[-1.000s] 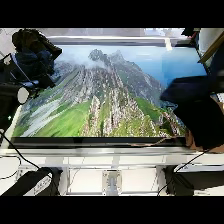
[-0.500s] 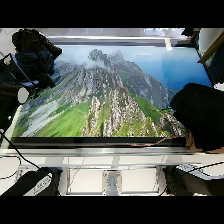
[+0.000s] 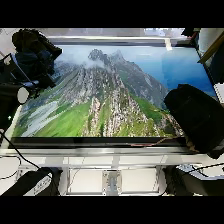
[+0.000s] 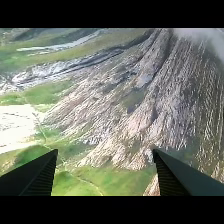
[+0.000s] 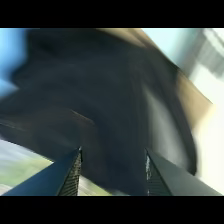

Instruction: Fold the clothes and pants, and hang the long-sleeved shirts on hangers.

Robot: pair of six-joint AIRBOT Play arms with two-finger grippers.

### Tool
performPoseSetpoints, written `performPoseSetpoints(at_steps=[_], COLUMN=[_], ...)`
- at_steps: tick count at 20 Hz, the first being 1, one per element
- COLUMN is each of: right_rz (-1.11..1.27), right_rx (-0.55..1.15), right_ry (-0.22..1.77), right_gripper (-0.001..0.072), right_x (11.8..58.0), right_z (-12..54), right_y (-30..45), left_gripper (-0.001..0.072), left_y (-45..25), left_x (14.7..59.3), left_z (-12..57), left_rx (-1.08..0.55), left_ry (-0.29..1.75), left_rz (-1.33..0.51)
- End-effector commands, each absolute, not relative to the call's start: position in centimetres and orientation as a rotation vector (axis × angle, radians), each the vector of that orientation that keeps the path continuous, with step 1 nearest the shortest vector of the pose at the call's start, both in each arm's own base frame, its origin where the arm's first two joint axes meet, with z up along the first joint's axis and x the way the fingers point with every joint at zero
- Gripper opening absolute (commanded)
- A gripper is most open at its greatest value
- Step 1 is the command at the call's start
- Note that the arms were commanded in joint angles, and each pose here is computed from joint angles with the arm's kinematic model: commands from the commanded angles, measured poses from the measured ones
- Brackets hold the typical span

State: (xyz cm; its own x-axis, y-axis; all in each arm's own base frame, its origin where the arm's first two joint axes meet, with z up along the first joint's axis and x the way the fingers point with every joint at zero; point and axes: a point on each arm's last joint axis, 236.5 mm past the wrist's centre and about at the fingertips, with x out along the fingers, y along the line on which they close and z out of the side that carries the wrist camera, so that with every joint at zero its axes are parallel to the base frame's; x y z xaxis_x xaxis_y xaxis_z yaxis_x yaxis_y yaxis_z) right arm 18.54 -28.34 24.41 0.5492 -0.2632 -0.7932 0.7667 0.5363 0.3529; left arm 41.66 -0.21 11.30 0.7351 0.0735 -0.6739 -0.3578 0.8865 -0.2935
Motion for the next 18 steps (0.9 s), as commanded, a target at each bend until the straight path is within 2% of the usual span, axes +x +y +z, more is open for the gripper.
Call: performPoseSetpoints(at_steps=[1, 4, 9, 13, 18], right_rz=[-0.176, 0.054, 0.171, 0.278, 0.303], right_rx=[0.68, 0.53, 0.216, 0.15, 0.142], right_ry=[0.418, 0.594, 0.867, 0.931, 0.947], right_gripper=[0.0445, 0.0445, 0.0445, 0.0445, 0.0446], right_x=[28.7, 33.0, 36.2, 37.2, 37.4], right_z=[35.1, 32.7, 26.4, 24.7, 24.2], right_y=[-20.5, -12.1, -3.5, 0.9, 1.8], left_gripper=[0.0695, 0.0696, 0.0696, 0.0696, 0.0696], left_y=[-0.2, -0.2, -0.2, -0.2, -0.2], left_x=[41.7, 41.7, 41.7, 41.7, 41.7], left_z=[11.3, 11.3, 11.3, 11.3, 11.3], left_rx=[-0.426, -0.426, -0.426, -0.426, -0.426], left_ry=[0.709, 0.709, 0.709, 0.709, 0.709], left_rz=[0.244, 0.244, 0.244, 0.244, 0.244])
